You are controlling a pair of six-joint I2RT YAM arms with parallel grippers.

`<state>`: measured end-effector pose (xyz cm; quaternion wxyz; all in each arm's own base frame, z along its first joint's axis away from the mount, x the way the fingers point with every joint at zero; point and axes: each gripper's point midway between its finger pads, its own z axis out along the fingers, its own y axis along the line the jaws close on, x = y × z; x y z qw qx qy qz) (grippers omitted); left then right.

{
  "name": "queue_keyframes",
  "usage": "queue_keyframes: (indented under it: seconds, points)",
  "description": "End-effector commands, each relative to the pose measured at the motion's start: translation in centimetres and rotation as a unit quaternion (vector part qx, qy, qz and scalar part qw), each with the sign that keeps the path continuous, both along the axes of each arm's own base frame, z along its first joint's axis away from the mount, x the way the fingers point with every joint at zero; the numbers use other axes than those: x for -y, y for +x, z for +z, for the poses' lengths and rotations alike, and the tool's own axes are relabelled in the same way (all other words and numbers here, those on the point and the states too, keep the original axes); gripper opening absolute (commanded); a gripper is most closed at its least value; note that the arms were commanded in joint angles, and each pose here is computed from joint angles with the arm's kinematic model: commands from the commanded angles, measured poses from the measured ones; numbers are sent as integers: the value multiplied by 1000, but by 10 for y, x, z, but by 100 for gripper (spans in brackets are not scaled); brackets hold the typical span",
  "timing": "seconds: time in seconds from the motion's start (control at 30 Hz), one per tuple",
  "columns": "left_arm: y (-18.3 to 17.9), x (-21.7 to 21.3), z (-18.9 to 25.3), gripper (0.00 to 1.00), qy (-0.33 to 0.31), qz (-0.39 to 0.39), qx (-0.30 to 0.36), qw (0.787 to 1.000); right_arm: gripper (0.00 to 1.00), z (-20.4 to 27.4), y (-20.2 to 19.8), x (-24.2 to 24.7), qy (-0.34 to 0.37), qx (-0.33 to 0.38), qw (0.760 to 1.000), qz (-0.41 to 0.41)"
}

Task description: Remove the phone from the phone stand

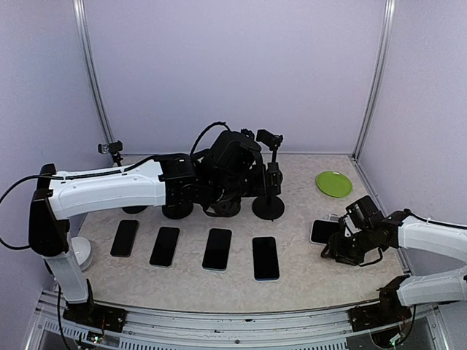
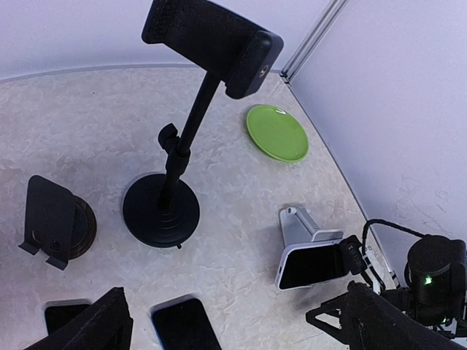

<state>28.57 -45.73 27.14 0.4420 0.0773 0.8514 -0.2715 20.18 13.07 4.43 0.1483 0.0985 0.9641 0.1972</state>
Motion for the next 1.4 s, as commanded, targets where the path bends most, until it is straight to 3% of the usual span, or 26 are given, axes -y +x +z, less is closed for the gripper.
queue_keyframes:
  seconds: [0.0, 0.53, 1.37]
  points:
    - [5, -8, 11, 99, -8, 4, 4, 1000, 58, -9, 11, 5, -23, 21, 999, -6]
    - [17, -12, 13, 99, -14, 6, 3, 1000, 58, -25, 41, 17, -118, 54, 991, 41]
    - [23, -30, 3, 99, -2, 13, -7, 1000, 54, -14, 116, -9, -107, 95, 988, 66]
